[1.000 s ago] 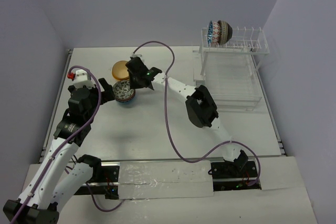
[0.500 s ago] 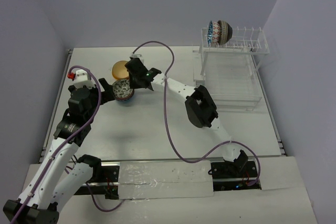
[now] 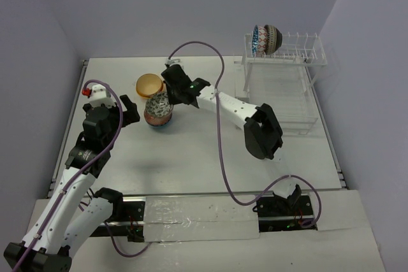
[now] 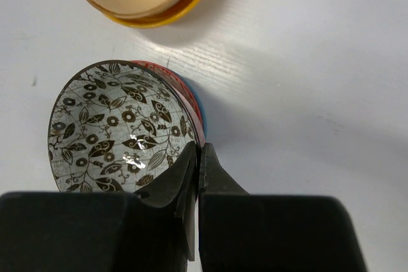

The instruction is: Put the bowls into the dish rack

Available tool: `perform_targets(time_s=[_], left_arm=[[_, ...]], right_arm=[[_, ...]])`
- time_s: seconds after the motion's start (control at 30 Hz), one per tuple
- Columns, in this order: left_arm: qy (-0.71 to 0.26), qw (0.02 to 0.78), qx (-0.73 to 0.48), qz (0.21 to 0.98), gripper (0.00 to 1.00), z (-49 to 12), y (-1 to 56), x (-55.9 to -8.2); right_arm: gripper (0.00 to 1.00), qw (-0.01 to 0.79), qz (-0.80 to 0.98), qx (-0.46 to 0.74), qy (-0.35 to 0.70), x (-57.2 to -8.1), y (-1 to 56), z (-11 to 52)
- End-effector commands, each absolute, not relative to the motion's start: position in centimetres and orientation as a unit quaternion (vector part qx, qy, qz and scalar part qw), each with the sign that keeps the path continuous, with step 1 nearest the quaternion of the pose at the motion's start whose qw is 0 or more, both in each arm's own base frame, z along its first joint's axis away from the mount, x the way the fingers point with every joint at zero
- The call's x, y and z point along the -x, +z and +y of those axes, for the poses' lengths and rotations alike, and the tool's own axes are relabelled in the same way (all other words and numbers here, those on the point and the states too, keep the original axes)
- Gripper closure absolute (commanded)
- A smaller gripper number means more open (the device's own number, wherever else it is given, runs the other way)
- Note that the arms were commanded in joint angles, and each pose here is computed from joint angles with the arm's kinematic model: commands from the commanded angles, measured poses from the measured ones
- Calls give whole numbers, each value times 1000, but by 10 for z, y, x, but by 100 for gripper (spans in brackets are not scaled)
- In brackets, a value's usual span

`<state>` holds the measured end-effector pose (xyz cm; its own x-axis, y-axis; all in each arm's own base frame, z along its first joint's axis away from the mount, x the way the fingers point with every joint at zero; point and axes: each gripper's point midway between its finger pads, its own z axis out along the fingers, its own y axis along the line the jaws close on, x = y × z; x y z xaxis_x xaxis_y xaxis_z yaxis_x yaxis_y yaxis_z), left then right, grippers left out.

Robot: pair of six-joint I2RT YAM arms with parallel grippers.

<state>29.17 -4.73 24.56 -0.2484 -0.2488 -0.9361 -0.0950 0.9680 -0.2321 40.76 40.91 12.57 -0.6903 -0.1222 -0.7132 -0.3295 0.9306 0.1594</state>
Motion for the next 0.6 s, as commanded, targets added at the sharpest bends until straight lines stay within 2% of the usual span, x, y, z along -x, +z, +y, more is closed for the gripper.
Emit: perform_targets(time_s=[0.0,0.13,0.27,0.43,0.57], left_arm=[[-75,612,107,780,1,-51,249,-293],[-73,612,107,780,1,-51,249,-293],[-72,613,108,779,1,-50,250,-293],[-73,614,109,779,1,-50,251,-292],[-71,615,109,778,1,-49,252,-292]], right_arm=[[100,455,865,109,183,-420,221,398],[100,473,852,114,193,-420,251,385],[100,521,829,104,174,-427,304,344],[100,608,784,43,116,-439,401,244],[100,668,744,-20,5,-431,463,150]])
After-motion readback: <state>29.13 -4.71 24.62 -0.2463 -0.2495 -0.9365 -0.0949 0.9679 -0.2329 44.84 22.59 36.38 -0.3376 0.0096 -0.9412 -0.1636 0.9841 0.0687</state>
